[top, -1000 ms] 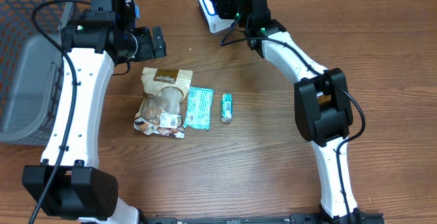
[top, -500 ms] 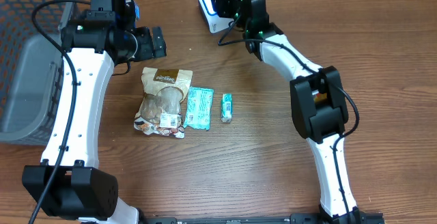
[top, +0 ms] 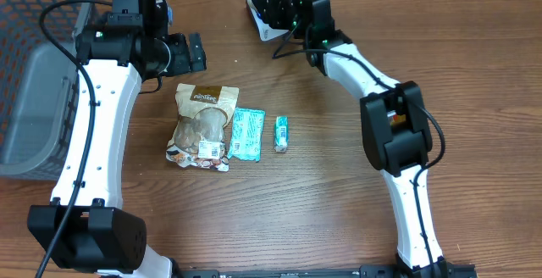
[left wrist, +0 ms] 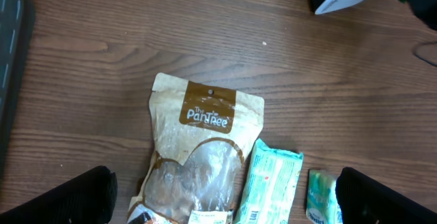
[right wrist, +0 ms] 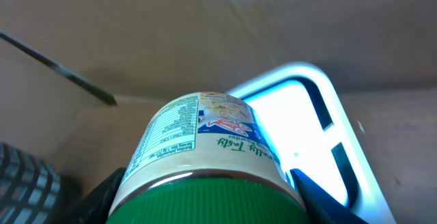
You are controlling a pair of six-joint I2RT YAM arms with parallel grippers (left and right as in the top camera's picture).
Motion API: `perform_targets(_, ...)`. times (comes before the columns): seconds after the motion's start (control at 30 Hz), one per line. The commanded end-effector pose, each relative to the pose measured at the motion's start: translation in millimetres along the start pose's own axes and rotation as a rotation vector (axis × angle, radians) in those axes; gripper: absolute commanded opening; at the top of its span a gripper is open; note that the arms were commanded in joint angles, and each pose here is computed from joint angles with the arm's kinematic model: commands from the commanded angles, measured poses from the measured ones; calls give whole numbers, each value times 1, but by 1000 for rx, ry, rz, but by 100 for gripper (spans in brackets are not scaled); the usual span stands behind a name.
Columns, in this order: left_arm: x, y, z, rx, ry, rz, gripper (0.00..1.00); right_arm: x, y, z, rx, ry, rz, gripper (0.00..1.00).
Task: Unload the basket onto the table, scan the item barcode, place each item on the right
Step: 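Carry the jar right and lower it beside the oil bottle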
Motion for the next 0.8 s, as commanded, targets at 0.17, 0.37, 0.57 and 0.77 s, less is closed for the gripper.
perform_targets(0.17, -3, 3, -1, 13, -10, -8, 100, -98, 144, 48, 18, -108, 166, 20)
perform_targets(0.37, -3, 3, -1, 13, -10, -8, 100, -56, 212, 34, 181, -186, 563, 20)
perform_targets(0.57, -3, 3, -1, 13, -10, -8, 100, -4, 239, 12, 422, -208, 870, 24)
perform_targets(0.77, -3, 3, -1, 13, -10, -8, 100, 47, 240, -9, 531, -204, 1008, 25)
Point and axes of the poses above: each gripper's point midway between its finger pads, its own y axis back along the fingers, its own z axis along the line the jaws close on, x = y × z, the point moved 9 cm from there along y, back along the fingers, and after that the axes turned 11 degrees about y, right-handed, at the moved point
